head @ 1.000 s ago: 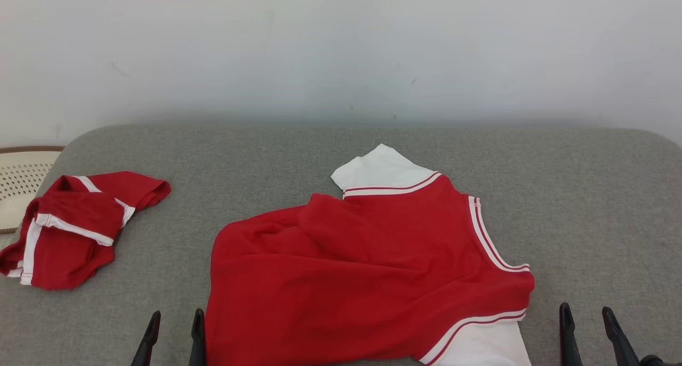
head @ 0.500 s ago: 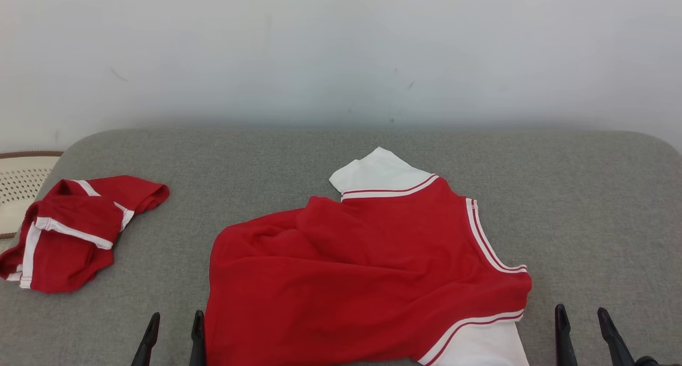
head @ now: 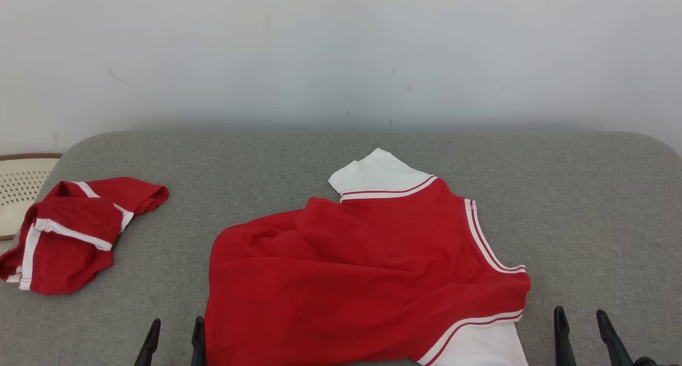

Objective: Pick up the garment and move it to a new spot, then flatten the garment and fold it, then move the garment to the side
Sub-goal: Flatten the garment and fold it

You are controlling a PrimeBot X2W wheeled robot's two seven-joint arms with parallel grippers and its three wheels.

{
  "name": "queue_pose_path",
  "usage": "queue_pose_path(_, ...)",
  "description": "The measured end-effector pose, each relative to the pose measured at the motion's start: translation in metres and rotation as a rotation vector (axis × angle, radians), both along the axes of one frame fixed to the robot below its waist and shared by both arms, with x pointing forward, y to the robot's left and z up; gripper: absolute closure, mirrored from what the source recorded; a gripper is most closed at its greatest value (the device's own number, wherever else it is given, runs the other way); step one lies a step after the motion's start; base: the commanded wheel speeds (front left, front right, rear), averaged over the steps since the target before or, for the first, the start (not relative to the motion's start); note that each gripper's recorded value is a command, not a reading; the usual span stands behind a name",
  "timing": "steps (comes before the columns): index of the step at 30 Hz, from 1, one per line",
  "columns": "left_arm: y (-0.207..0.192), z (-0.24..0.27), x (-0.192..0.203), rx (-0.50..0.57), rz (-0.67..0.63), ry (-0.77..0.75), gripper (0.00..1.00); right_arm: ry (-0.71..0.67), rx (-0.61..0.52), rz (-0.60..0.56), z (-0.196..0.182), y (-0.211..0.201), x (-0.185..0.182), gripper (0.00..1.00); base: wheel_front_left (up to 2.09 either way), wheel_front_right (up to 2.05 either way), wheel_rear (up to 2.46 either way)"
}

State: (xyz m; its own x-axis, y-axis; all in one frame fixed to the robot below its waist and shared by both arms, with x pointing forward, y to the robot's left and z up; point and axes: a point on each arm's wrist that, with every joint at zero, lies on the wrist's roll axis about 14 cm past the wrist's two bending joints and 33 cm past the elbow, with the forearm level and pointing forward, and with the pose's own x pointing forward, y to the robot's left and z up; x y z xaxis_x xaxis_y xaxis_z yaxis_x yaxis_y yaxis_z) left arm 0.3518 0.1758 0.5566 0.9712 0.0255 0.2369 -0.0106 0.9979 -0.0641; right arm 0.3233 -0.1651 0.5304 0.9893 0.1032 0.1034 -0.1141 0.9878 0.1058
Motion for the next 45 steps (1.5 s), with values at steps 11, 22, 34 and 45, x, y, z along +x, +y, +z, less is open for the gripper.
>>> queue_pose_path(11,0.002,-0.002,0.0,-0.001,0.004,0.007,0.0,0.025,-0.001,0.0,-0.006,0.0,0.0,0.0,0.0,0.0,0.0)
queue_pose_path(22,-0.005,-0.05,0.016,-0.05,-0.069,0.159,0.0,0.238,-0.012,0.014,-0.054,0.002,0.009,0.0,0.0,0.0,0.0)
queue_pose_path(34,-0.01,-0.118,0.024,-0.048,-0.115,0.384,0.0,0.481,-0.008,0.047,-0.123,0.01,0.001,0.0,0.0,0.0,0.0)
queue_pose_path(45,-0.018,-0.126,0.029,-0.064,-0.147,0.415,1.0,0.576,0.008,0.079,-0.148,0.02,-0.003,1.0,0.0,0.0,0.0)
